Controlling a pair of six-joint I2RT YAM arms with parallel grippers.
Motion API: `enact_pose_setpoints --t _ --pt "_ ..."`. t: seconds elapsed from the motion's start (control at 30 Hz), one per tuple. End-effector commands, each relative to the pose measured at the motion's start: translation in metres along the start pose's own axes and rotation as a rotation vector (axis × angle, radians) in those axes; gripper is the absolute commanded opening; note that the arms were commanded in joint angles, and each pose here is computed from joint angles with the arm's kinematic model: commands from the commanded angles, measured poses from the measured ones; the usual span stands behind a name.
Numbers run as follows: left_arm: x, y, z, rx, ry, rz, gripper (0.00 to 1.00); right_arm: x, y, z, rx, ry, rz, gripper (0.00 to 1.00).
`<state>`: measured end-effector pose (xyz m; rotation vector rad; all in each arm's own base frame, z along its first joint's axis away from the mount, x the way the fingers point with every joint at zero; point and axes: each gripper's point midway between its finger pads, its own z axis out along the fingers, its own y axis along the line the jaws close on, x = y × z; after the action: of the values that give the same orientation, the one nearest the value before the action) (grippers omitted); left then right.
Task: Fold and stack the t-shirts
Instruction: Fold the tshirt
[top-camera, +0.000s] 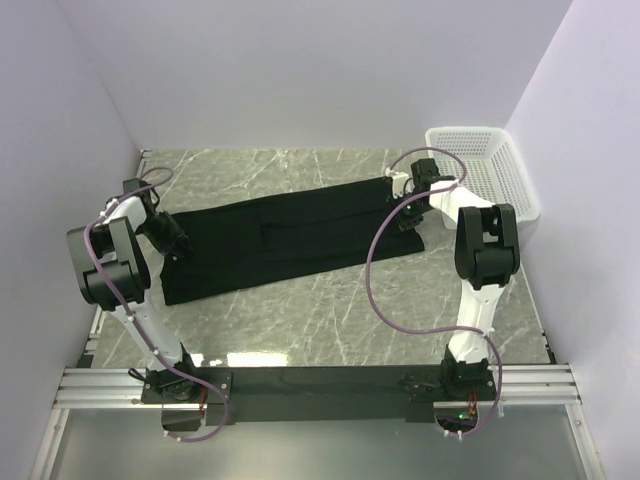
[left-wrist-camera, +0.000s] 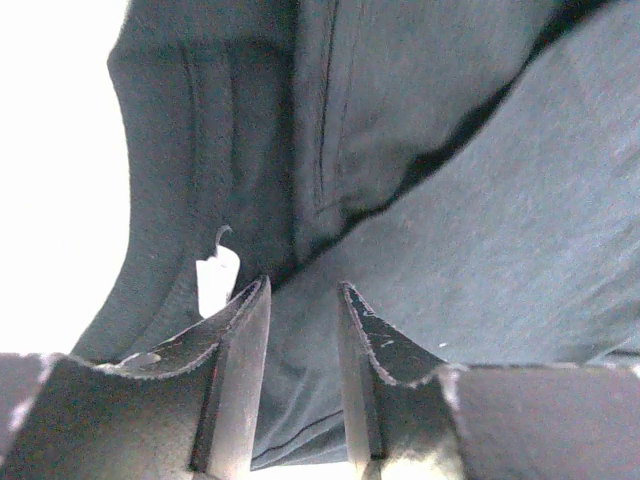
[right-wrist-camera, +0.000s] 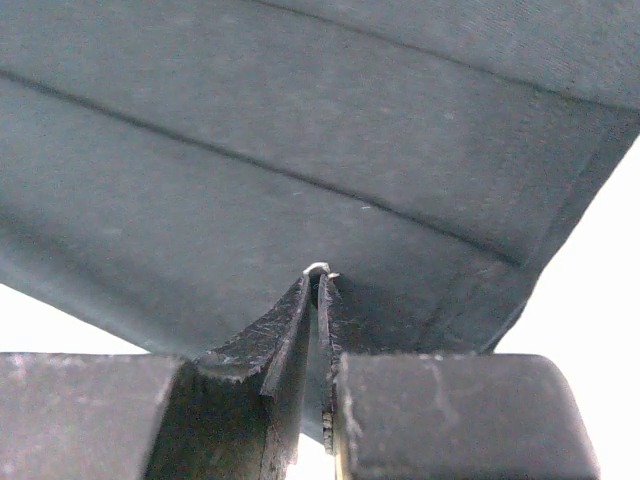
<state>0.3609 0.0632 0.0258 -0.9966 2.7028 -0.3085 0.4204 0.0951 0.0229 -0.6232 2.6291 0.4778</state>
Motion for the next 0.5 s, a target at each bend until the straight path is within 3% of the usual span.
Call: enact_pose_setpoints --t 0.0,0.27,0.47 --pt "-0.032 -0.009 -0.011 -0.003 -0.107 0.017 0.39 -0.006 -0.015 0.000 0.083 0.017 0.013 0.15" --pt "-0.058 -0.029 -0.073 0.035 -0.259 0.080 0.53 -0.013 -0.006 -0.017 0.073 -0.036 -0.005 0.17" --pt "-0.013 -0.007 -0.053 -0.020 -0.082 0.092 0.50 -0.007 -0.003 -0.028 0.060 -0.050 0.012 0.19"
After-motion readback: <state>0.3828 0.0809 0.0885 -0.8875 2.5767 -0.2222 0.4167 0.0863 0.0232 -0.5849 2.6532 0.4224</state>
